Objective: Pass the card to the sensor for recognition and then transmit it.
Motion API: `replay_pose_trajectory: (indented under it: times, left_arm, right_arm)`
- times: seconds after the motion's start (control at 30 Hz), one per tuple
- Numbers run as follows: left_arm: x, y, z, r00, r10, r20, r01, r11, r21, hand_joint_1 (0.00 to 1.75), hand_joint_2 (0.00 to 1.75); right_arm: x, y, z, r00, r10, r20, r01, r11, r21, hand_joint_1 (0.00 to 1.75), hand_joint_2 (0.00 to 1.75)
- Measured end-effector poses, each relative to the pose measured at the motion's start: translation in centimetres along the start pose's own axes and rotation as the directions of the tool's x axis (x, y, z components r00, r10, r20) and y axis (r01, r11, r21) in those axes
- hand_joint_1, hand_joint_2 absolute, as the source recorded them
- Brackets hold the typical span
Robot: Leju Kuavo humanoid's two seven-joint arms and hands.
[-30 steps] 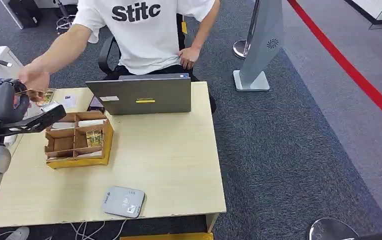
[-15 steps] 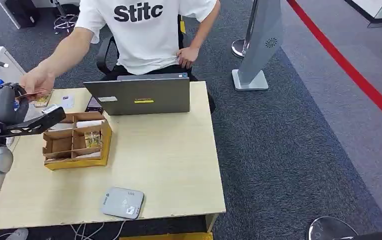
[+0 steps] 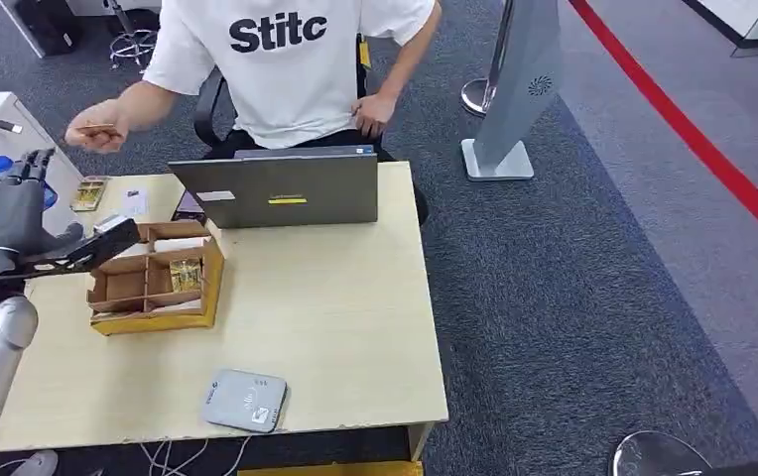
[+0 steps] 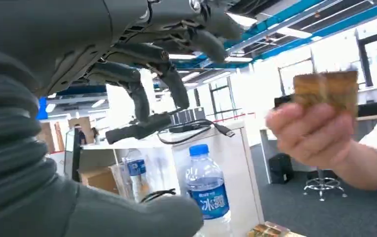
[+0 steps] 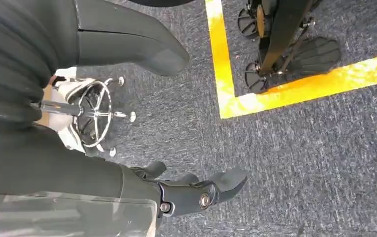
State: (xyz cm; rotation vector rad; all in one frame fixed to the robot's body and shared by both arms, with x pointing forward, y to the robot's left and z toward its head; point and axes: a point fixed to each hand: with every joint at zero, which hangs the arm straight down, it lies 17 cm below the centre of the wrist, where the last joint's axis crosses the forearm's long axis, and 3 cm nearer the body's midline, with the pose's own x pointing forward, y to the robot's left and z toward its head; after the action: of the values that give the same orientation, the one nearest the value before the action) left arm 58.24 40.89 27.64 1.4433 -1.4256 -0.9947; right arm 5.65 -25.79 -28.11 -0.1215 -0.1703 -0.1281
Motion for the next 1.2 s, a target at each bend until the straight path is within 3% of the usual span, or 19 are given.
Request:
replay_pose_trajectory:
  times: [0.3, 0.47, 0.6, 0.93, 1.1, 1.2]
  left_arm:
    - [1.1, 1.0, 0.1, 1.0, 0.014, 0.028, -0.015, 0.999, 0.041, 0.0, 1.75]
    - [3.6, 4.8, 1.3, 0.982, 0.154, 0.108, -0.173, 0.964, 0.203, 0.0, 1.75]
    - [5.8, 8.3, 5.5, 0.924, 0.325, 0.203, -0.378, 0.86, 0.343, 0.0, 1.75]
    - [6.7, 10.8, 10.4, 0.88, 0.387, 0.275, -0.471, 0.782, 0.409, 0.0, 1.75]
    - [6.2, 10.8, 16.7, 0.796, 0.514, 0.32, -0.605, 0.697, 0.385, 0.0, 1.75]
    - [5.0, 11.1, 20.9, 0.794, 0.52, 0.316, -0.608, 0.684, 0.403, 0.0, 1.75]
  right_arm:
    - [-0.1, -0.2, 0.0, 1.0, -0.003, -0.003, 0.003, 1.0, -0.001, 0.0, 1.75]
    - [-0.3, 0.1, 0.1, 1.0, -0.011, -0.011, 0.011, 1.0, 0.004, 0.0, 1.75]
    - [-1.0, 0.8, 0.3, 0.999, -0.04, -0.032, 0.04, 0.999, 0.003, 0.0, 1.75]
    - [-1.5, 1.2, 0.4, 0.996, -0.069, -0.05, 0.068, 0.998, -0.007, 0.0, 1.75]
    - [-2.7, 2.3, 0.9, 0.99, -0.11, -0.088, 0.111, 0.994, 0.002, 0.0, 1.75]
    - [-3.2, 2.8, 1.3, 0.987, -0.126, -0.104, 0.127, 0.992, 0.009, 0.0, 1.75]
